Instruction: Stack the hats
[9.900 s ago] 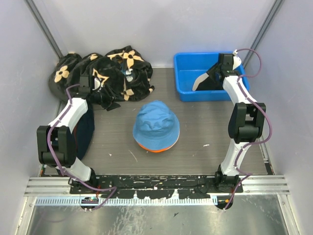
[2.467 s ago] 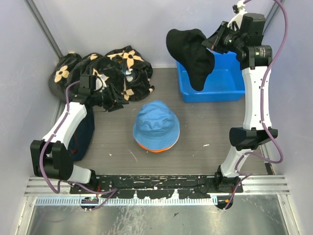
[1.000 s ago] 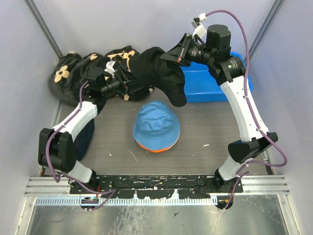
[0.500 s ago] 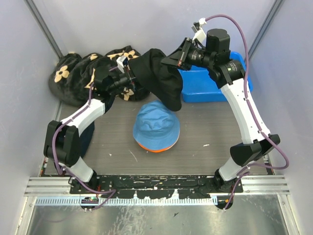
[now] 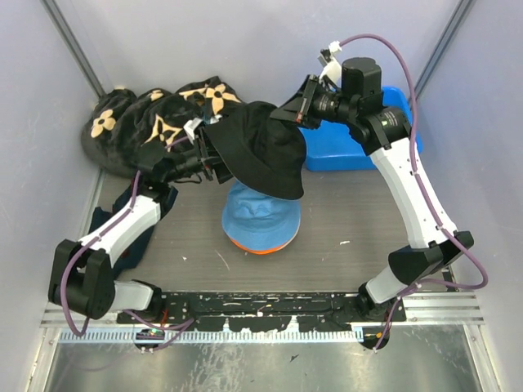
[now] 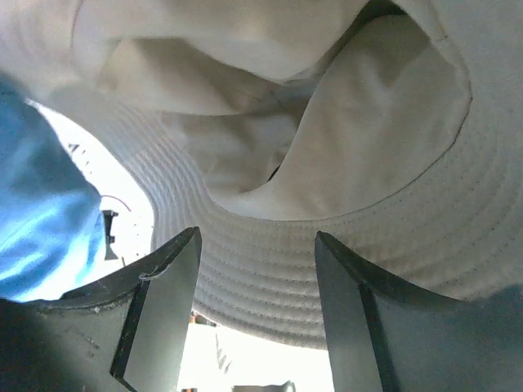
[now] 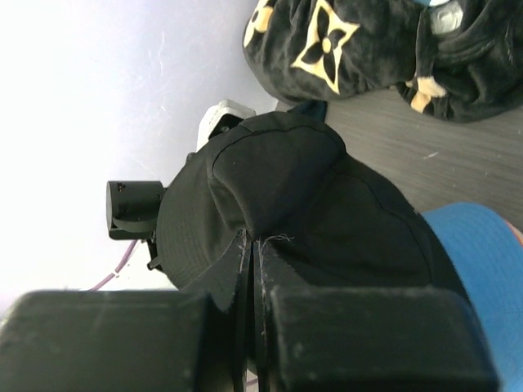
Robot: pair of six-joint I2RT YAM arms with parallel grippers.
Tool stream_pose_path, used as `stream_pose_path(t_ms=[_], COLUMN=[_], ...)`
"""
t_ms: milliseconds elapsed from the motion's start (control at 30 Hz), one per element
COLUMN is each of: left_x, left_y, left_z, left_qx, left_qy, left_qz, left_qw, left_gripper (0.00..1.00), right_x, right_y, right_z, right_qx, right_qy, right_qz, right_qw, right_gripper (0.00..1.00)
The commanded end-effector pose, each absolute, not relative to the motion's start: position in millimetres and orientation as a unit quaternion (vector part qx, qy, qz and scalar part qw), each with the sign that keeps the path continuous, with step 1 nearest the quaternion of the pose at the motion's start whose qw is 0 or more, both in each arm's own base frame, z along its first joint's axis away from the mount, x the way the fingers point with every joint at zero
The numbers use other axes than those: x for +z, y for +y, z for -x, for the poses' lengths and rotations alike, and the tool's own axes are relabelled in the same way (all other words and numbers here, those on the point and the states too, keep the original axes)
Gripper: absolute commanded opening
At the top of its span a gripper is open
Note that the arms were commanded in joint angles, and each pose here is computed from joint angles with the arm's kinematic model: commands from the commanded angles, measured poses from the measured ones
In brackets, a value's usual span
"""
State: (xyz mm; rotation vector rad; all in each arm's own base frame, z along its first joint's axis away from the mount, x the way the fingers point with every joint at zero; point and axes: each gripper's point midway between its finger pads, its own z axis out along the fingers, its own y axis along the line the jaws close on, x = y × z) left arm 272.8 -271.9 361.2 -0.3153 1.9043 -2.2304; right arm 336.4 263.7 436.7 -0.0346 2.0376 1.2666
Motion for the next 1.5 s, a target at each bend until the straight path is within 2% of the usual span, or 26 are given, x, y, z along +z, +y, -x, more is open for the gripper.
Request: stream_pose_path(t_ms=[0, 233, 467, 733, 867, 1033, 1300, 1367, 1467], left_x=[342, 307, 281, 224, 183, 154, 132, 135, 146], left_y=[-269, -266, -251, -212, -201, -187, -162, -151, -146], left_z=[-255, -240, -219, -207, -199, -205, -216, -224, -237], left_qx=[-0.745, -0.73, -0.71, -0.635, -0.56, -0.522, -0.503, -0.501, -0.51], left_qy=[0.656, 0.674, 0.695, 0.756, 0.808, 0.824, 0.817, 0.812, 0.806], left_qz=[0.099, 0.106, 0.104, 0.153, 0.182, 0.218, 0.282, 0.297, 0.296], left_qw=[0.073, 0.05, 0.042, 0.032, 0.022, 0.01, 0.006, 0.024, 0.043], left_gripper=[0.65, 0.65, 0.64, 0.59, 0.61, 0.61, 0.57, 0.57, 0.58], right_x=[445, 412, 401, 381, 367, 354, 346, 346, 350], right_y=[271, 300, 298, 297, 300, 308, 315, 317, 317], right_z=[-310, -282, -265, -249, -245, -235, -228, -227, -228], right_qx=[0.489, 0.476, 0.448, 0.431, 0.422, 0.418, 0.416, 0.419, 0.423], right_qy=[0.787, 0.812, 0.834, 0.852, 0.86, 0.868, 0.87, 0.868, 0.864], right_qz=[0.047, 0.071, 0.082, 0.087, 0.088, 0.102, 0.115, 0.116, 0.112], right_qw=[0.374, 0.33, 0.312, 0.284, 0.272, 0.25, 0.24, 0.239, 0.248], right_gripper=[0.01, 0.01, 0.01, 0.01, 0.01, 0.01, 0.18, 0.31, 0.36])
